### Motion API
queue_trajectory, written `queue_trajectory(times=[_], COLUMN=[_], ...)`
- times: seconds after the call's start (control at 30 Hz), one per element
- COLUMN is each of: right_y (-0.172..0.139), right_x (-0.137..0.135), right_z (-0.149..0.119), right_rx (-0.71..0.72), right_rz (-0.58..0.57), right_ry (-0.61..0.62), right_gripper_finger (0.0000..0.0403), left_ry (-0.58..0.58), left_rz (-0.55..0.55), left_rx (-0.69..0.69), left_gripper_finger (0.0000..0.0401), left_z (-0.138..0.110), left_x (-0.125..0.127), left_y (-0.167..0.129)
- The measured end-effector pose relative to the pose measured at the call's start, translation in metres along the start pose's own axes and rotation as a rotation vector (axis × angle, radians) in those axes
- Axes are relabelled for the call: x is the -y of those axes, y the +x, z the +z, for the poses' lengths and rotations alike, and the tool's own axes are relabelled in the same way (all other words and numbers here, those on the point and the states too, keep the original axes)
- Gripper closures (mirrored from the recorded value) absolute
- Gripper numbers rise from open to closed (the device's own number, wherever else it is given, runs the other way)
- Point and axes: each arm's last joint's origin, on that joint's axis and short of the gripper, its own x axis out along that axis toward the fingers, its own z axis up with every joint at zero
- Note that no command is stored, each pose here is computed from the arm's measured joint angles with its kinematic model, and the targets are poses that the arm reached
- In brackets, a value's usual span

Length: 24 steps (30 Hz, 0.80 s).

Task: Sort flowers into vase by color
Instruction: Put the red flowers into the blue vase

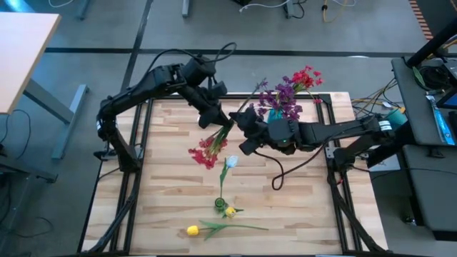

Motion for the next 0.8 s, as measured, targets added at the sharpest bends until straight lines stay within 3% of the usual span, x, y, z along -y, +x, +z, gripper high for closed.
queue_trajectory(times=[0.07, 0.23, 0.57, 0.7, 0.8], right_y=[0.0, 0.0, -0.003, -0.012, -0.023], right_x=[0.0, 0.001, 0.002, 0.006, 0.007], right_z=[0.0, -0.001, -0.005, -0.014, -0.024], right_rx=[-0.002, -0.006, -0.079, -0.094, -0.07], right_rz=[0.003, -0.005, 0.008, 0.004, 0.03], right_ry=[-0.026, -0.041, -0.079, 0.002, 0.138], right_gripper_finger=[0.0378, 0.0389, 0.039, 0.0391, 0.0391], left_ry=[0.007, 0.054, 0.15, 0.286, 0.433], left_rz=[0.0, -0.004, 0.001, 0.014, 0.039], left_rx=[0.002, 0.008, 0.024, 0.062, 0.106], left_gripper_finger=[0.0377, 0.0336, 0.0182, 0.014, 0.0127], left_z=[0.0, 0.001, 0.001, 0.005, 0.007], left_x=[0.0, 0.001, 0.004, 0.018, 0.035], left_y=[0.0, 0.0, -0.01, -0.035, -0.058])
